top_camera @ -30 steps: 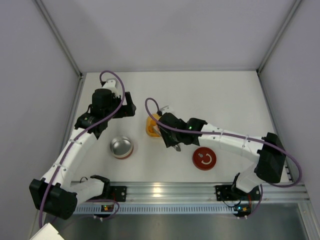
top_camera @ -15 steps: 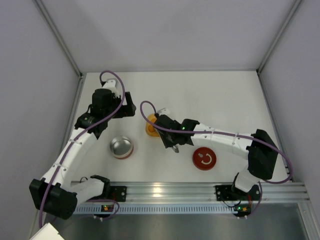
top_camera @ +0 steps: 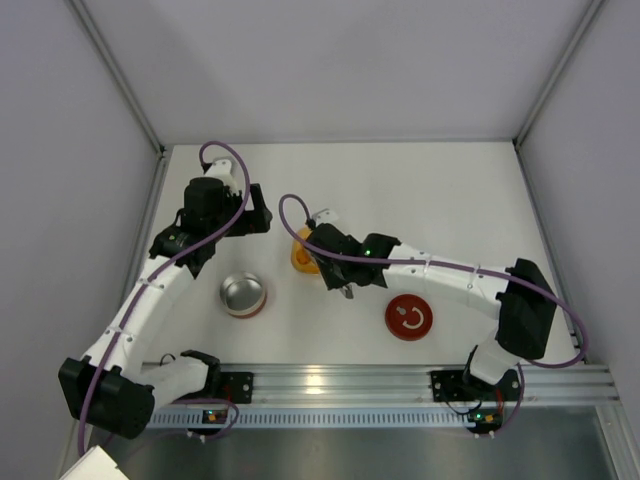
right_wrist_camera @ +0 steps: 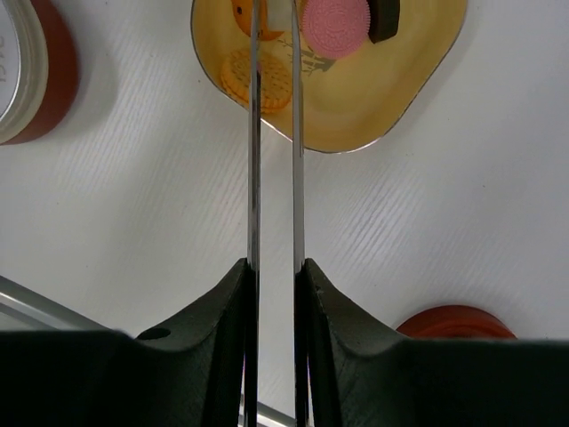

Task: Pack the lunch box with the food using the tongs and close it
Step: Pick up the fake food from the plate, then place the fake food in the packing box.

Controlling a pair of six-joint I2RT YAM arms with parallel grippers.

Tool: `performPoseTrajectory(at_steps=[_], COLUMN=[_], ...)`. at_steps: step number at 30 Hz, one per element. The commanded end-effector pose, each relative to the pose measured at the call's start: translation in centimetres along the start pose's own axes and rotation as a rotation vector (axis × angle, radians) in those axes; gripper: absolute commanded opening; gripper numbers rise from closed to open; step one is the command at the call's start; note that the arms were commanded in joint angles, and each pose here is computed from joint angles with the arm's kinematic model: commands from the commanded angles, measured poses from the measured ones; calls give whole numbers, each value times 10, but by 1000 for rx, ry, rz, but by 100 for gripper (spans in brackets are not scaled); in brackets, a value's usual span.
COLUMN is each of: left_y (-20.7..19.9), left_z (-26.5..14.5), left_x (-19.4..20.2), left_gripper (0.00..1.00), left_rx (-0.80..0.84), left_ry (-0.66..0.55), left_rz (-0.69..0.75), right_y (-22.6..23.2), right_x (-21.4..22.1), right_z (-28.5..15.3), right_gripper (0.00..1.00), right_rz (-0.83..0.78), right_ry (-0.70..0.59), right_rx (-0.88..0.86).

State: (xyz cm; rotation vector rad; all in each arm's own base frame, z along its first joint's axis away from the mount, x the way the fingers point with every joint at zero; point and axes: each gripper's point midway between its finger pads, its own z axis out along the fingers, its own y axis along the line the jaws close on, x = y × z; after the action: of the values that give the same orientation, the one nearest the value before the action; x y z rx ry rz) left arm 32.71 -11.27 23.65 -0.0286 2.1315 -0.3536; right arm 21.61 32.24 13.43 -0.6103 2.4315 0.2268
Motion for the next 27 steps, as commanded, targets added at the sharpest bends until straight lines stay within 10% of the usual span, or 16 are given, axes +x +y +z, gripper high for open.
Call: performPoseTrajectory(at_steps=[1, 15, 27], left_y=[-4, 0, 92], left_z=[-2, -2, -32], left_x=[-14, -16, -39], left_gripper=[99, 99, 99], left_rx=[13, -16, -471], left_ry=[-32, -40, -174], left_rz=[-3, -14, -183], right_y=[10, 72, 119], right_x=[-47, -64, -50], right_z=[-34, -72, -89], right_gripper=[22, 20, 20], right_rz=[27, -27, -80], right_ry=[-153, -186, -162], right_rx=[-49, -287, -441])
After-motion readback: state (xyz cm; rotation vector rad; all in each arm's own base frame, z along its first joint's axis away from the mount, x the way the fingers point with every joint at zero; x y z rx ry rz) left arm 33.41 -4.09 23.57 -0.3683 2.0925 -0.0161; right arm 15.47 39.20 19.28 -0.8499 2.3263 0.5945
